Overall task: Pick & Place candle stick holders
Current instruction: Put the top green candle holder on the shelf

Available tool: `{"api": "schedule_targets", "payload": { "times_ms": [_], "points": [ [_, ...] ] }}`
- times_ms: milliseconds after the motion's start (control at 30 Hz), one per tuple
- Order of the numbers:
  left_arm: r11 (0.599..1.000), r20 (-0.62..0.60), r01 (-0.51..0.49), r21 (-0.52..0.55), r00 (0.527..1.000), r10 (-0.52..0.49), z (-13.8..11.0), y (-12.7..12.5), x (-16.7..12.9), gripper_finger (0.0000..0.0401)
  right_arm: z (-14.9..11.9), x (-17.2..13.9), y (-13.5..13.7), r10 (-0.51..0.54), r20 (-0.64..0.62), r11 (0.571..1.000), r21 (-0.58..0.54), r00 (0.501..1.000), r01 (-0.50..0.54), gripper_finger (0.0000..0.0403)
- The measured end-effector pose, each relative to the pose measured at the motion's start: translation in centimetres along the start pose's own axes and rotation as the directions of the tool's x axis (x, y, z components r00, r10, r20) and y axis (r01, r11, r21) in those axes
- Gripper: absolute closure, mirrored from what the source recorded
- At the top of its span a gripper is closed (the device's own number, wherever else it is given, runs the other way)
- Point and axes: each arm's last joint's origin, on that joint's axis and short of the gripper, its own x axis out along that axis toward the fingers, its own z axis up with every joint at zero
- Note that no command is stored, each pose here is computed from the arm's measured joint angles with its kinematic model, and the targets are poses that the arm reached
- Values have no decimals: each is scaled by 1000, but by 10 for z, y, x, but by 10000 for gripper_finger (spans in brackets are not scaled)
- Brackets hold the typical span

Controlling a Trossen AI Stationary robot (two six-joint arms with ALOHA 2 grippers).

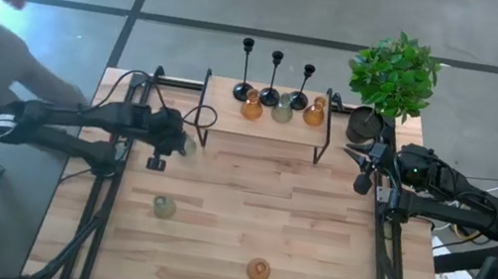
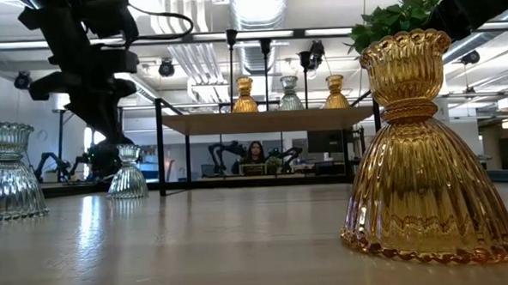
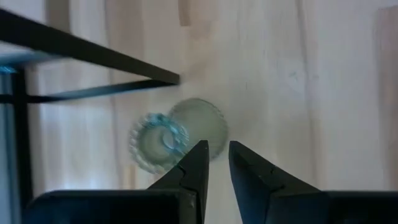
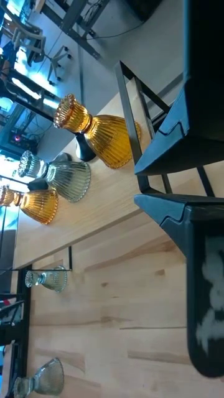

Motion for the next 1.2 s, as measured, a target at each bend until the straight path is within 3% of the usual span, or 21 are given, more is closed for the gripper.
{"api": "schedule_targets", "payload": {
  "times_ms": [200,567,1033,1200],
  "points": [
    [994,-22,-106,20,994,107,7,6,5,332,0,0,0,0,0,1000,0,1000,0,351],
    [997,-63,-73,28,995,74,7,4,15,286,0,0,0,0,0,1000,0,1000,0,351],
    [998,-108,-53,14,993,54,15,5,40,286,0,0,0,0,0,1000,0,1000,0,351],
    [995,-140,-95,-17,986,92,16,6,45,293,0,0,0,0,0,1000,0,1000,0,351]
  ]
}}
